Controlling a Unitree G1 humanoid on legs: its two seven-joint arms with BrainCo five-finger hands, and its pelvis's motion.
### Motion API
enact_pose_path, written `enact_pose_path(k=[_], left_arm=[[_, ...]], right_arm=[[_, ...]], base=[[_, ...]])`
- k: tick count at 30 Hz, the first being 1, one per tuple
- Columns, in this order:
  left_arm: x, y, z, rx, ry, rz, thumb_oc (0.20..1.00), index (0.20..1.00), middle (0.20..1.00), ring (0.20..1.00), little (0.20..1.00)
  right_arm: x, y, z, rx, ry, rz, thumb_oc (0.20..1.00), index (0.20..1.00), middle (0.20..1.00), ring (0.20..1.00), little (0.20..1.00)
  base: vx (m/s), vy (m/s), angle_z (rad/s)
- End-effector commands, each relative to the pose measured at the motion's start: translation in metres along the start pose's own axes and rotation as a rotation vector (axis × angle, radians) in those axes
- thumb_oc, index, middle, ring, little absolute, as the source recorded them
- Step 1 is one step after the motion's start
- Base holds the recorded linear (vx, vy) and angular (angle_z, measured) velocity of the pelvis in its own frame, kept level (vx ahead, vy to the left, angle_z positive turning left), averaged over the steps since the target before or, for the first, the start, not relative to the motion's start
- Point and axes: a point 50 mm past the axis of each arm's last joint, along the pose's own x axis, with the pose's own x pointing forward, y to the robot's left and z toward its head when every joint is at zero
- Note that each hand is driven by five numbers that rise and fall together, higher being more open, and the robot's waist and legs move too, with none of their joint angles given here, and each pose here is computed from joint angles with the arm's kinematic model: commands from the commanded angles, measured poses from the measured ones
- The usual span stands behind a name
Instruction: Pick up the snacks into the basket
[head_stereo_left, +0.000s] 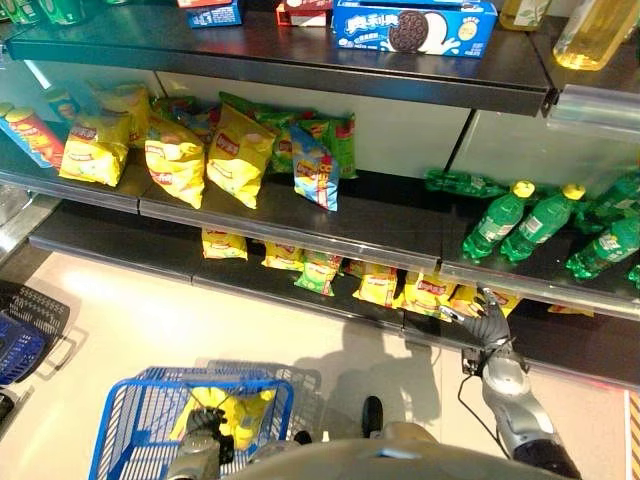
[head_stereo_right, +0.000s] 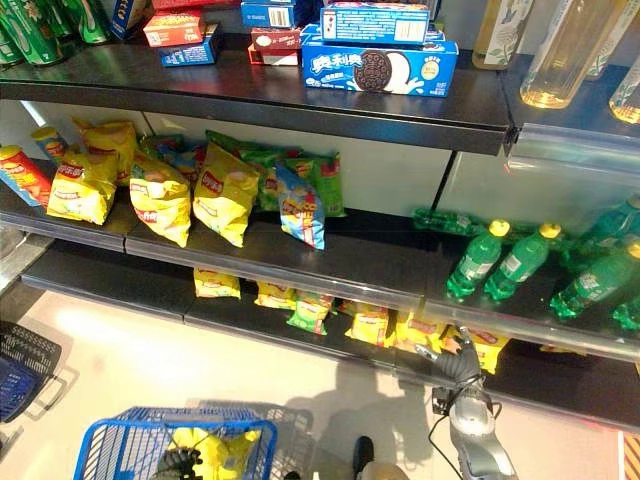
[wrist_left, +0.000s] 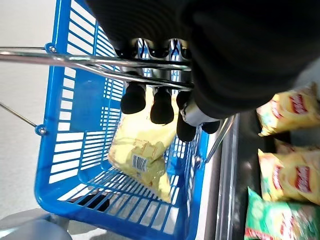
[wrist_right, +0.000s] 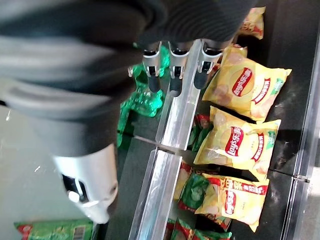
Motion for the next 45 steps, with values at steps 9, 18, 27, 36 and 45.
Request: enact_pose_path(k=[9, 18, 27, 36, 45], left_arm=[[-0.002, 0.005, 0.037, -0.018, -0.174, -0.05, 0.2, 0.2, 0.2, 0.2, 0.2], [-0.008, 0.007, 0.046, -0.057, -0.231, -0.092, 0.2, 0.2, 0.2, 0.2, 0.2], [-0.026, 0.011, 0.071, -0.161, -0.384, -0.185, 0.2, 0.2, 0.2, 0.2, 0.2], [-0.039, 0.012, 0.081, -0.141, -0.458, -0.252, 0.2, 0.2, 0.2, 0.2, 0.2], [-0.044, 0.009, 0.084, -0.12, -0.481, -0.284, 0.2, 0.2, 0.2, 0.2, 0.2]], right_arm=[[0.021, -0.047, 0.048, 0.096, -0.167, -0.235, 1.0, 1.0, 1.0, 1.0, 1.0], [0.028, -0.05, 0.058, 0.087, -0.185, -0.256, 1.0, 1.0, 1.0, 1.0, 1.0], [0.05, -0.05, 0.05, 0.074, -0.067, -0.231, 1.0, 1.0, 1.0, 1.0, 1.0], [0.063, -0.048, 0.059, 0.076, -0.047, -0.218, 1.0, 1.0, 1.0, 1.0, 1.0], [0.072, -0.048, 0.071, 0.069, -0.052, -0.217, 1.0, 1.0, 1.0, 1.0, 1.0]], base=[[0.0, 0.005, 0.0], [0.0, 0.0, 0.0], [0.0, 0.0, 0.0], [0.0, -0.002, 0.01], [0.0, 0.0, 0.0]])
